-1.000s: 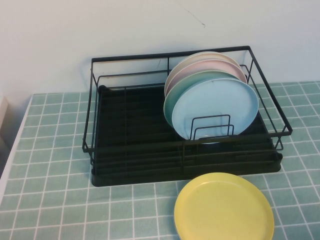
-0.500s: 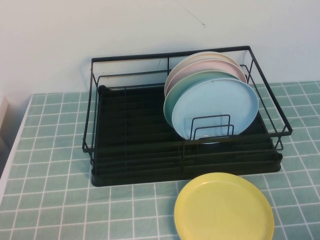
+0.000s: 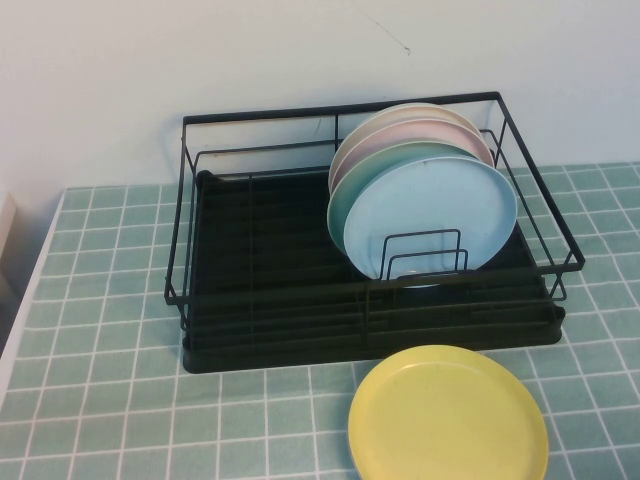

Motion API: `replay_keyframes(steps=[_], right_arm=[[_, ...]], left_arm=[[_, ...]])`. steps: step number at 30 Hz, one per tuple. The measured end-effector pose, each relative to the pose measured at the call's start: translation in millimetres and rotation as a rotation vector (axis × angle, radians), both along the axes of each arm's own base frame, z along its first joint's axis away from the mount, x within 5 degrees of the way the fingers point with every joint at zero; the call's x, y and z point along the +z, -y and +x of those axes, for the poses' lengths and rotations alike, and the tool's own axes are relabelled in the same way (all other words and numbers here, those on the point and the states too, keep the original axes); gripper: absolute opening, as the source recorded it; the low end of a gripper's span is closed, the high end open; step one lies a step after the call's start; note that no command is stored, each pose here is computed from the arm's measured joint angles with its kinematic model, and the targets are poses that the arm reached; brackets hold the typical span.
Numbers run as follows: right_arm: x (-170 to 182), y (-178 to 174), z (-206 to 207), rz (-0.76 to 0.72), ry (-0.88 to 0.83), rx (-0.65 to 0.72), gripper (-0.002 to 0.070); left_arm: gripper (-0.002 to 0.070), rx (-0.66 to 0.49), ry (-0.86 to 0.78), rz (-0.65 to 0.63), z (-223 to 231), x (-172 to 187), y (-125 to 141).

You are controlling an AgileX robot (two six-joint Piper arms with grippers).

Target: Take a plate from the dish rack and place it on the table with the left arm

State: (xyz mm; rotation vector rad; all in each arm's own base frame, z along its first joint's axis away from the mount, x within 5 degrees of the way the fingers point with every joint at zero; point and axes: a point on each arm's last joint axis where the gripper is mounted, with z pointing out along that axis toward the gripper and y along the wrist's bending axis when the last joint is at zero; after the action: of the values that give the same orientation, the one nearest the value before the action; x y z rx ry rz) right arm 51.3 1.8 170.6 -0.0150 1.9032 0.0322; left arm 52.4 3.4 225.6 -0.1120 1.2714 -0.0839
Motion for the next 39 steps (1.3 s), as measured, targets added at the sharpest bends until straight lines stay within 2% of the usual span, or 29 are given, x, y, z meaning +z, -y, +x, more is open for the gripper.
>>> replay_keyframes(steps=[4,7,19,24,27,35,39], right_arm=[[0,0,0,0.0,0.0,0.0,-0.0001],[0,0,0,0.0,0.0,0.0,-0.0001],[0,0,0,0.0,0.0,0.0,-0.0001],[0,0,0,0.0,0.0,0.0,-0.0001],[0,0,0,0.0,0.0,0.0,-0.0001],[0,0,0,0.0,0.0,0.0,-0.0001],[0,0,0,0.0,0.0,0.0,-0.0001]], left_arm=[[-0.0003,0.013,0.212,-0.067,-8,17,-3],[-0.0003,0.021,0.296,-0.078,-12,24,-5],[-0.0003,0.015,0.375,-0.11,-16,29,-6],[-0.0003,0.013,0.471,-0.086,-21,36,-5],[-0.0003,0.004,0.466,-0.064,-22,41,-3],[-0.0003,-0.011,0.497,-0.015,-44,108,0],[-0.0003,-0.01,0.391,0.025,-39,137,2]])
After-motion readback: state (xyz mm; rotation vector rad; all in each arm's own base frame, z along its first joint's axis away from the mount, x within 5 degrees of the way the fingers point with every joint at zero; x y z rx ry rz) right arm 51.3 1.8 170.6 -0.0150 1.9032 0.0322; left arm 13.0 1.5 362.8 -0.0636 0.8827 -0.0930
